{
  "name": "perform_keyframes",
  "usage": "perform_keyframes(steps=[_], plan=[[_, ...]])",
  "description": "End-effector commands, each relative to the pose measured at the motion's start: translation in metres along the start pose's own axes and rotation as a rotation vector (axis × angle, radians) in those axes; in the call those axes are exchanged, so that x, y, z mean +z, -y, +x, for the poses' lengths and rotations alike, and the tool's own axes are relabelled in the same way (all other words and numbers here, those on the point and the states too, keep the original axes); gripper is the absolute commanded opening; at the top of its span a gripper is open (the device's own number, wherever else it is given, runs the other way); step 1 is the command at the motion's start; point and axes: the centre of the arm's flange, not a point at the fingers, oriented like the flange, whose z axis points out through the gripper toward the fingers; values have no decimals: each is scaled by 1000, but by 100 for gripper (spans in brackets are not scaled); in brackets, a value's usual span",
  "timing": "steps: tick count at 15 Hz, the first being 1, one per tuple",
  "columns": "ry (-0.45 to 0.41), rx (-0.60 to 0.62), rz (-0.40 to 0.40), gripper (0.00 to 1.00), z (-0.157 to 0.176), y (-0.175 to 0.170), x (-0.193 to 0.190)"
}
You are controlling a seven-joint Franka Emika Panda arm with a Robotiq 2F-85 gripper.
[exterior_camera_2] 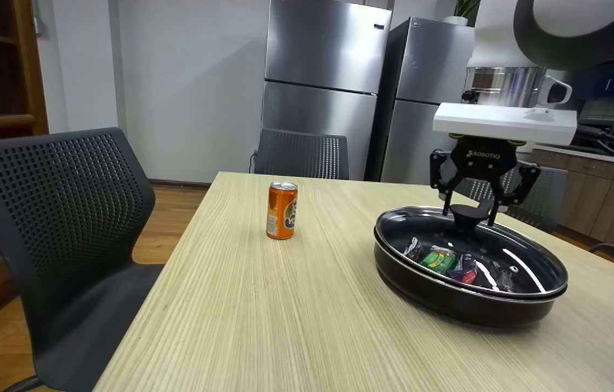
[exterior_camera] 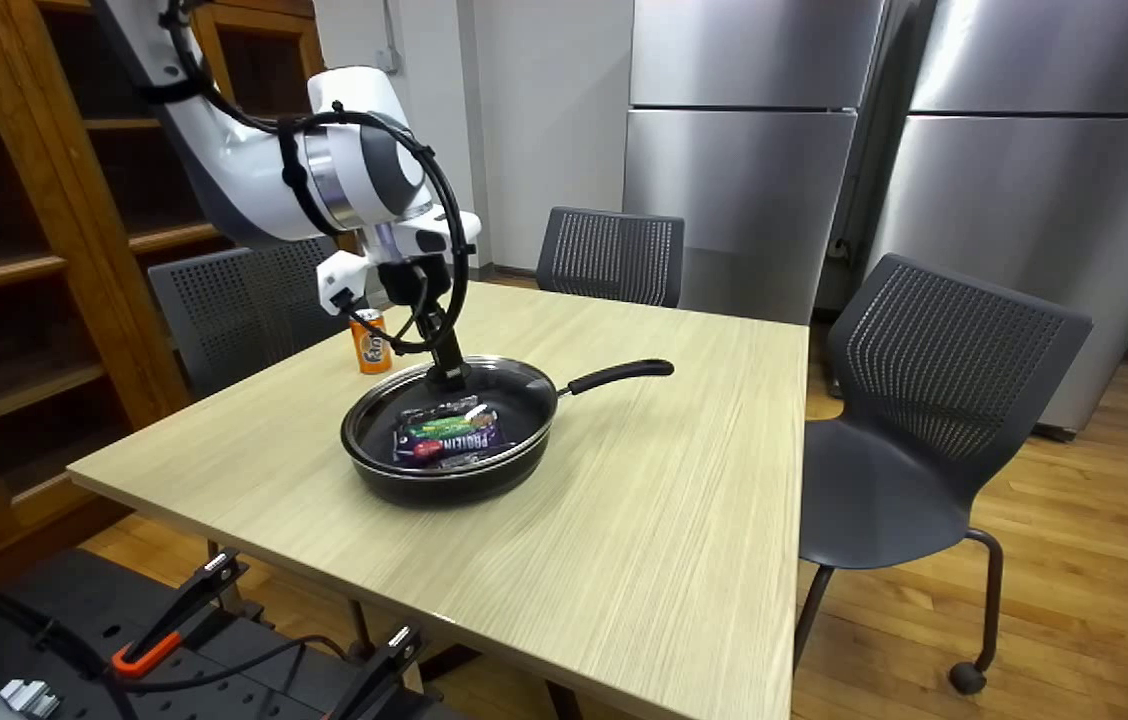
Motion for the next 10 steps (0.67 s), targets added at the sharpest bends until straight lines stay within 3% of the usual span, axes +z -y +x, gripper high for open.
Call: perform_keyframes(steps=[1, 9, 10], plan=[[-2, -9, 8, 39, 9, 10, -8], [0, -21, 5, 39, 5, 13, -8], [0, -21, 7, 79, 5, 12, -9]])
